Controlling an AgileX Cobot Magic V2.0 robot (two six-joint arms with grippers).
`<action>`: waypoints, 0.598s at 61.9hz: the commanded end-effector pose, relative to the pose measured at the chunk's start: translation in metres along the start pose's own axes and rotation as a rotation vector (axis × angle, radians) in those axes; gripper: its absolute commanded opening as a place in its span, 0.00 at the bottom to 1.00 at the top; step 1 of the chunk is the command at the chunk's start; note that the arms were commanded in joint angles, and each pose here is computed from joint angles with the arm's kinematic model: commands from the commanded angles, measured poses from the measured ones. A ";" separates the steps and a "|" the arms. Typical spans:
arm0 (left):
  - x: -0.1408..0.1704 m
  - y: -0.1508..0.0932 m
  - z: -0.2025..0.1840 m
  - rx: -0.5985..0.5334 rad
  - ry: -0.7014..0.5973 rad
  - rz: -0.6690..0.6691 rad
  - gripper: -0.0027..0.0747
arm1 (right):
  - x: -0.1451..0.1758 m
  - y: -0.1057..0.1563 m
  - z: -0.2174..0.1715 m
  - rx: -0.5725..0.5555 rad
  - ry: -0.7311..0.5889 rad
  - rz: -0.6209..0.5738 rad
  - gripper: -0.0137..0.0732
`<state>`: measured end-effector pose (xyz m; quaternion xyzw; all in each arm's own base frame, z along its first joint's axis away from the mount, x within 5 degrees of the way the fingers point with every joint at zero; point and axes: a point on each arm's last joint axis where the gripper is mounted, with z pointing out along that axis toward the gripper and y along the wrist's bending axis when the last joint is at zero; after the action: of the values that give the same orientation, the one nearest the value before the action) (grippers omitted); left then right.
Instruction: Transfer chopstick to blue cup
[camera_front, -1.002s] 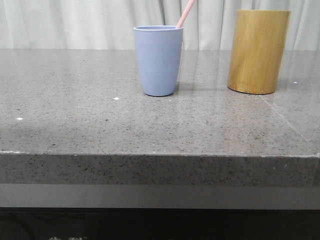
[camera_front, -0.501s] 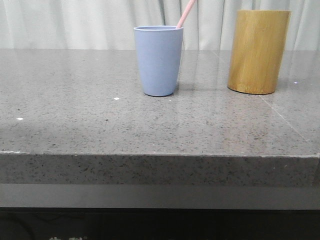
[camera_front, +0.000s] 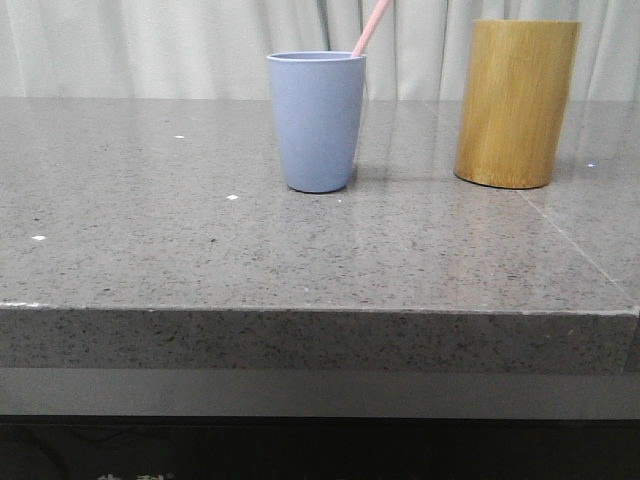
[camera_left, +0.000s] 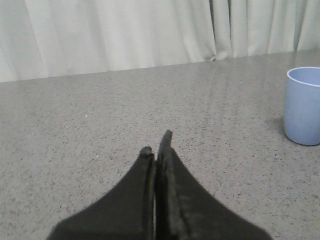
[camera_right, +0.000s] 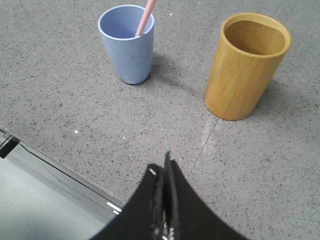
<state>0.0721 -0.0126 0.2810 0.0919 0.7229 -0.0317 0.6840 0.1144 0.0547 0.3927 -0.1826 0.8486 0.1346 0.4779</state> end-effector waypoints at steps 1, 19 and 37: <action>0.009 0.002 -0.010 -0.048 -0.154 -0.067 0.01 | -0.011 -0.001 -0.006 0.011 -0.093 -0.006 0.08; 0.065 0.002 -0.017 -0.121 -0.258 -0.119 0.01 | -0.011 -0.001 -0.006 0.011 -0.094 -0.006 0.08; 0.067 0.001 -0.016 -0.116 -0.228 -0.134 0.01 | -0.010 0.000 -0.006 0.010 -0.084 -0.006 0.08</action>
<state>0.0559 -0.0042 0.2110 0.0087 0.6801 -0.0447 0.7317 0.1143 0.0547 0.3925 -0.1817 0.8493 0.1350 0.4770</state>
